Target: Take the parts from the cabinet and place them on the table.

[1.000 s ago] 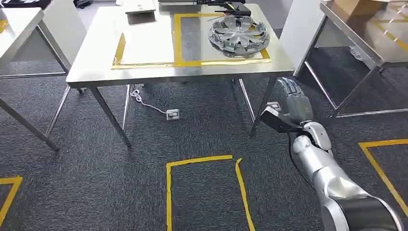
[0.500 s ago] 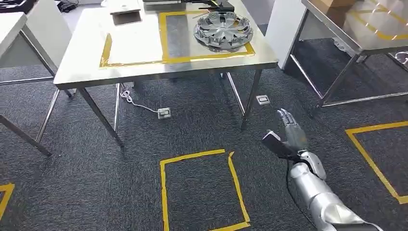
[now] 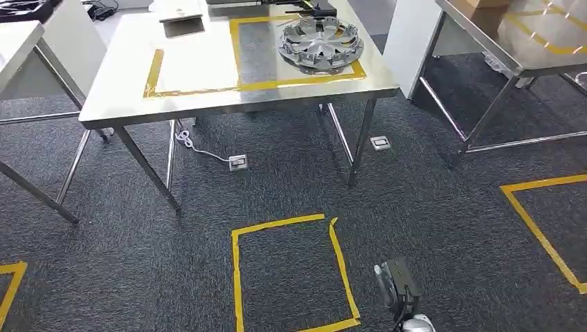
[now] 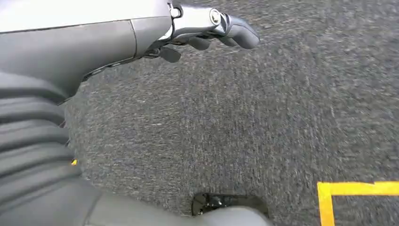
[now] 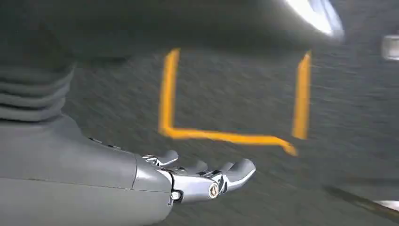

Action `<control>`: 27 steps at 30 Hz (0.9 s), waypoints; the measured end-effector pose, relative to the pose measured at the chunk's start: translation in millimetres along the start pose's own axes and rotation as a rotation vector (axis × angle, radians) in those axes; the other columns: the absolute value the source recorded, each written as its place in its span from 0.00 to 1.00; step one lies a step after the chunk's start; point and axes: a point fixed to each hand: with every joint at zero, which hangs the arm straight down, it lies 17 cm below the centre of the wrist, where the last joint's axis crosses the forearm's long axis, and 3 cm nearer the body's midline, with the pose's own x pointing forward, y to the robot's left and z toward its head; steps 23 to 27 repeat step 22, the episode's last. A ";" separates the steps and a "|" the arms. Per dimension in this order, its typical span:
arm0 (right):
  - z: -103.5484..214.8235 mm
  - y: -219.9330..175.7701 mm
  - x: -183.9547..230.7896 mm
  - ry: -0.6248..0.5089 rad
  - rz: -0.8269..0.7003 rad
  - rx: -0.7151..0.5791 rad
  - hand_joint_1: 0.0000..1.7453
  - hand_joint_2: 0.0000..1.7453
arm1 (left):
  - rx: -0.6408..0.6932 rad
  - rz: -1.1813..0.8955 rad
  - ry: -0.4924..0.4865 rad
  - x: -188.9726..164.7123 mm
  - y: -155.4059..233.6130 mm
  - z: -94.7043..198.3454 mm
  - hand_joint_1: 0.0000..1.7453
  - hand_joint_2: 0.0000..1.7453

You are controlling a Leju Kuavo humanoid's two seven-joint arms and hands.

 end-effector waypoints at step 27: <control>109.6 44.1 -189.5 0.625 -0.253 -0.132 0.00 1.00 | 0.054 0.051 0.173 -33.9 6.7 5.0 0.00 1.00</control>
